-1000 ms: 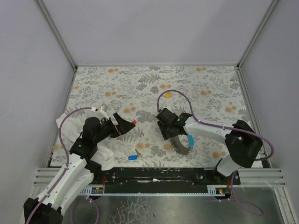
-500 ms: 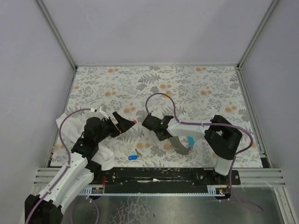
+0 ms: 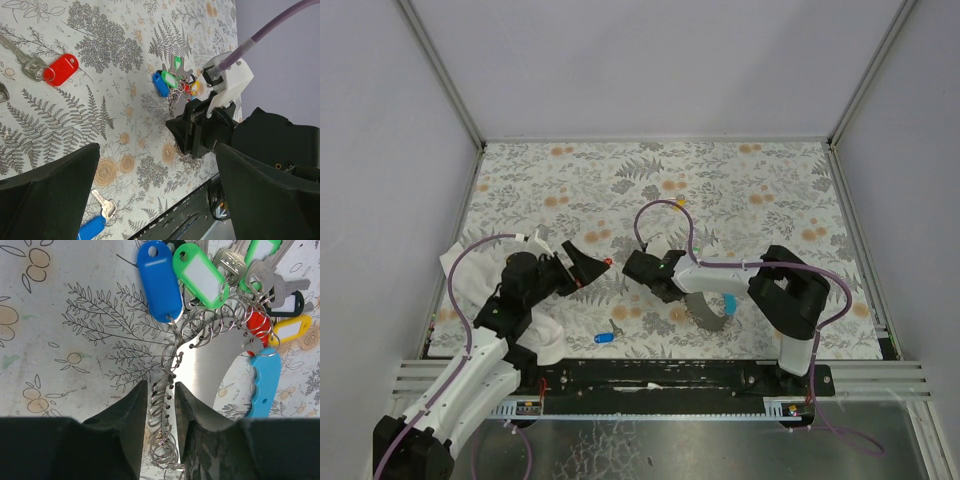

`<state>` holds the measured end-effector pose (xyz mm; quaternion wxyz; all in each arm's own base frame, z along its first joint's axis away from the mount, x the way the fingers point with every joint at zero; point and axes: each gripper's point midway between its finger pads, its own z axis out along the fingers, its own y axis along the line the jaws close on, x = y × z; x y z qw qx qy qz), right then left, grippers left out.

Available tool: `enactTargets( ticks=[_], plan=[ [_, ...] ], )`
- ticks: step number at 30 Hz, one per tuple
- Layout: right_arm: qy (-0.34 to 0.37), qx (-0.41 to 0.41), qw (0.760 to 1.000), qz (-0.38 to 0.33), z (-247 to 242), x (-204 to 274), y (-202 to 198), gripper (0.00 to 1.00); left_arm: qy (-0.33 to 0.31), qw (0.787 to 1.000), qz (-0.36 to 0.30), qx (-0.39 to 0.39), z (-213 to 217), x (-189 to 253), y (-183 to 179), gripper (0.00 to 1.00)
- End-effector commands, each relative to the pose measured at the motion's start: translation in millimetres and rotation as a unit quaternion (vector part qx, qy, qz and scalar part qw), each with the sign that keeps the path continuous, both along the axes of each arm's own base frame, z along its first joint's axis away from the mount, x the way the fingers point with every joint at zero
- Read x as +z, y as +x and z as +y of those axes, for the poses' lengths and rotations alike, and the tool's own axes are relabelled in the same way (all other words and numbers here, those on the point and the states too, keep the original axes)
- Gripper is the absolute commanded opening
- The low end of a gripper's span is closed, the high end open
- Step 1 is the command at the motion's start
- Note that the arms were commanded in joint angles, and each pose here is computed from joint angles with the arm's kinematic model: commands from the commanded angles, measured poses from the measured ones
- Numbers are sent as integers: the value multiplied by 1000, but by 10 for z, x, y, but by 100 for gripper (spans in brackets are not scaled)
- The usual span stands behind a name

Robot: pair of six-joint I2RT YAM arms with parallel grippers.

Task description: Put the keys on the keyring

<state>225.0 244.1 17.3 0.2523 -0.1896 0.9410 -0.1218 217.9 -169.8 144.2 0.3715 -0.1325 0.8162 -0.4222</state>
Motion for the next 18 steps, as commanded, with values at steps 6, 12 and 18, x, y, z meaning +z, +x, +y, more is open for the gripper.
enactTargets(
  ticks=[6, 12, 18],
  plan=[
    [5, -13, 999, -29, 48, 3, 67, 40, -10, 1000, -23, -3, -51, 71, 36, 100],
    [4, -12, 1000, -29, -5, -11, 40, 27, -7, 1000, -15, -6, -80, 12, 20, 100],
    [19, -4, 999, -45, -66, 180, 31, 11, -7, 1000, -15, -12, -132, 0, 18, 100]
  ],
)
